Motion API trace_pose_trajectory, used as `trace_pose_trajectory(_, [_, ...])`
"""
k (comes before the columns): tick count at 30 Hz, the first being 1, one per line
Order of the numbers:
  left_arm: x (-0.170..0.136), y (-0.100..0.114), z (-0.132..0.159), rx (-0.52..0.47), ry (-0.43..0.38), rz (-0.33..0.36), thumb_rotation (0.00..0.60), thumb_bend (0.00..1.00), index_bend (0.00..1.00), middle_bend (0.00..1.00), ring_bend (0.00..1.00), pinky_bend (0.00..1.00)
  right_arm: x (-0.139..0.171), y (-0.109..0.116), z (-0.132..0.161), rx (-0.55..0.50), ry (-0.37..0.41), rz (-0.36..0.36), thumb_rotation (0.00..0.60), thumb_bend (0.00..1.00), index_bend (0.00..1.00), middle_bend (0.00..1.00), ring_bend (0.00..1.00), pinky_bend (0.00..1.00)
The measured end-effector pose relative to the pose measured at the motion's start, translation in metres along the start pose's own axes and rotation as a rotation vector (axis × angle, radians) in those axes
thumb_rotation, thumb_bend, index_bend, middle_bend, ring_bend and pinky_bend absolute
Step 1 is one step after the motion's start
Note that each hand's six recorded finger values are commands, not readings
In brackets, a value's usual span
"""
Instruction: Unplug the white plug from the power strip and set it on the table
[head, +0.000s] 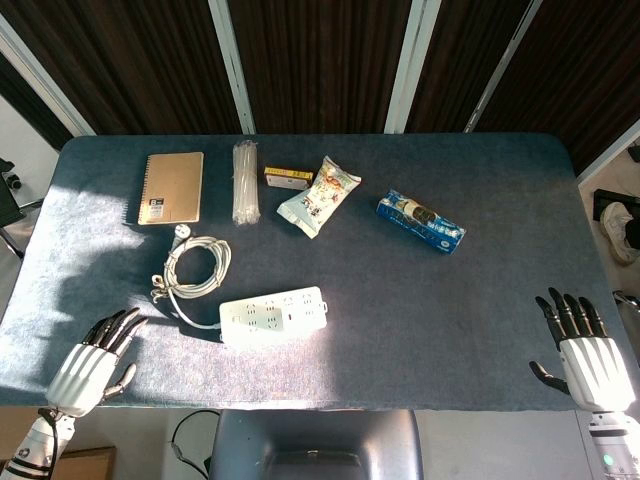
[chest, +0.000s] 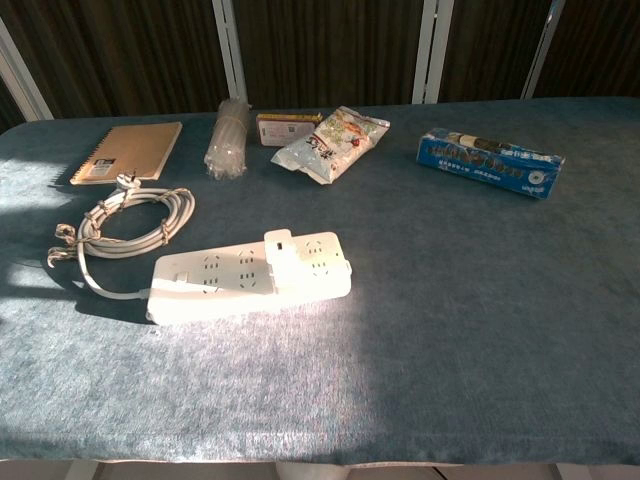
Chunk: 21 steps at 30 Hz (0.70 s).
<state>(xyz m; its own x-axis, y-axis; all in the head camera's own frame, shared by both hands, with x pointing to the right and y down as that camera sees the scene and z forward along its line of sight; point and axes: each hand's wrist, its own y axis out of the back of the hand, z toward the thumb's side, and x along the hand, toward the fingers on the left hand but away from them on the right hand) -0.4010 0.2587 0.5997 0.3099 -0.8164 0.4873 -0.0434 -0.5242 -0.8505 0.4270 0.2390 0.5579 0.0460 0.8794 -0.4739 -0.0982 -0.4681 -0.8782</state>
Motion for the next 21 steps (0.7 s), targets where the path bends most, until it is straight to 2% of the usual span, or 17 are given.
trace_pose_trajectory(4, [0.005,-0.008,0.015,-0.043,-0.054,0.000,0.600,0.40,0.00,0.00,0.00,0.14,-0.001,-0.003,0.005,0.004,0.013,0.004,0.600,0.32,0.00,0.00,0.00,0.00])
trace_pose_trajectory(9, [0.027,-0.030,0.049,-0.110,-0.123,0.022,0.600,0.39,0.00,0.00,0.00,0.14,-0.005,-0.010,0.012,0.001,0.033,0.029,0.600,0.31,0.00,0.00,0.00,0.00])
trace_pose_trajectory(15, [0.063,-0.063,0.111,-0.077,-0.200,0.012,0.600,0.40,0.00,0.00,0.00,0.14,-0.020,-0.013,0.030,-0.011,0.077,0.042,0.600,0.31,0.00,0.00,0.00,0.00])
trace_pose_trajectory(21, [0.082,-0.074,0.168,-0.018,-0.258,0.048,0.600,0.37,0.00,0.00,0.00,0.14,-0.026,-0.018,0.031,-0.021,0.074,0.060,0.600,0.31,0.00,0.00,0.00,0.00])
